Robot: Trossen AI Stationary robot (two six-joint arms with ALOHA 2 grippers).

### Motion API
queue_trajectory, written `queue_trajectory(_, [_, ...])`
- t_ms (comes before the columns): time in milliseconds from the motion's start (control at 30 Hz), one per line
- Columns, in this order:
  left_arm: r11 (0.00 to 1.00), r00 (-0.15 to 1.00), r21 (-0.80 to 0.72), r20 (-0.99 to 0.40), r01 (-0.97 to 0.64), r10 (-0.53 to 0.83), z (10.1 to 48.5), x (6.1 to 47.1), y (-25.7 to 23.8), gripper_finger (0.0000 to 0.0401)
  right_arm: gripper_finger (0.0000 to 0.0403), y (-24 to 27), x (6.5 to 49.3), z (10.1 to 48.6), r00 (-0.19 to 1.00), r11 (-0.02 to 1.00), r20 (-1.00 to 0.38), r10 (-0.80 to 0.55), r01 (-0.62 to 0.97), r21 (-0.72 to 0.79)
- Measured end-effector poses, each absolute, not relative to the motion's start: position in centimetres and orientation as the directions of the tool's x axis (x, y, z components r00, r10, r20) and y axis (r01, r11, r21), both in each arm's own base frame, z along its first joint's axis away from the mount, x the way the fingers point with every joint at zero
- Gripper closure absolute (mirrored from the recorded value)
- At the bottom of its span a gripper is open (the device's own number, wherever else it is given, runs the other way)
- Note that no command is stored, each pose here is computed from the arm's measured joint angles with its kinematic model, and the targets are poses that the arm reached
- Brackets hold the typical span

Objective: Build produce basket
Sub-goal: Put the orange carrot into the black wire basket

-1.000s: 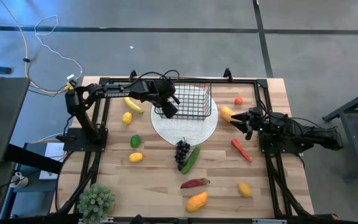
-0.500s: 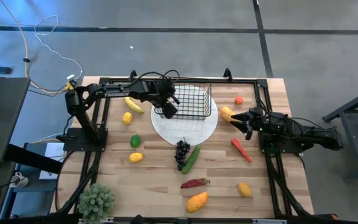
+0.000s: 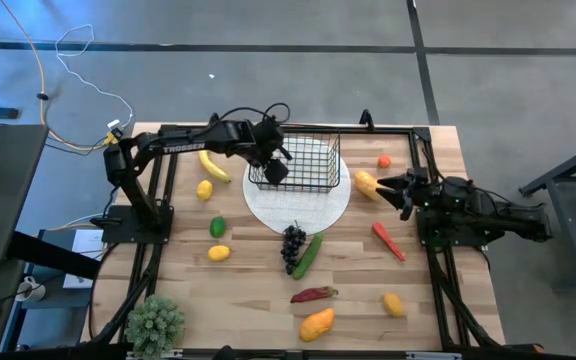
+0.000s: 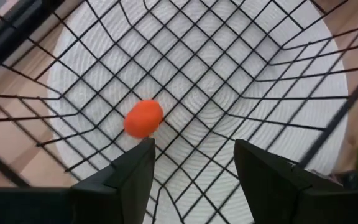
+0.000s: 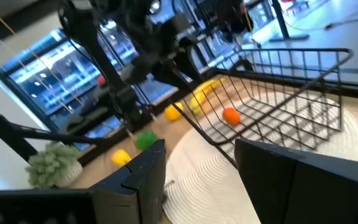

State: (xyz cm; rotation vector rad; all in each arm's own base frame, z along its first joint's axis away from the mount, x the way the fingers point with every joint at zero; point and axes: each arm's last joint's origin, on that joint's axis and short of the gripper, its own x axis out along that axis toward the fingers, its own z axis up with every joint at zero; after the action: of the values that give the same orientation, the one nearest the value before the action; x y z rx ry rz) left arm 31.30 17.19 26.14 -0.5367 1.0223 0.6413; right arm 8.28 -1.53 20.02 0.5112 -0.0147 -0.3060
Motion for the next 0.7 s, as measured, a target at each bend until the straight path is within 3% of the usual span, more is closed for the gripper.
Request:
queue_trajectory(333, [0.785, 0.367, -0.101, -0.915, -0.611, 0.169, 29.7, 32.2, 14.5, 0.0192, 0.0229, -1.2, 6.2, 22.8, 0.916, 0.773, -0.301, -0.265, 0.388, 0.501])
queue_trajectory(500, [0.790, 0.395, -0.187, -0.915, -0.584, 0.075, 30.7, 31.7, 12.9, 0.0192, 0.0229, -1.0, 6.8, 24.0, 0.863, 0.731, -0.476, -0.166, 0.432, 0.528])
queue_trajectory(700, [0.794, 0.406, -0.185, -0.910, -0.579, 0.084, 32.4, 30.7, 10.8, 0.0192, 0.0229, -1.0, 8.6, 24.8, 0.731, 0.691, -0.680, -0.057, 0.521, 0.502])
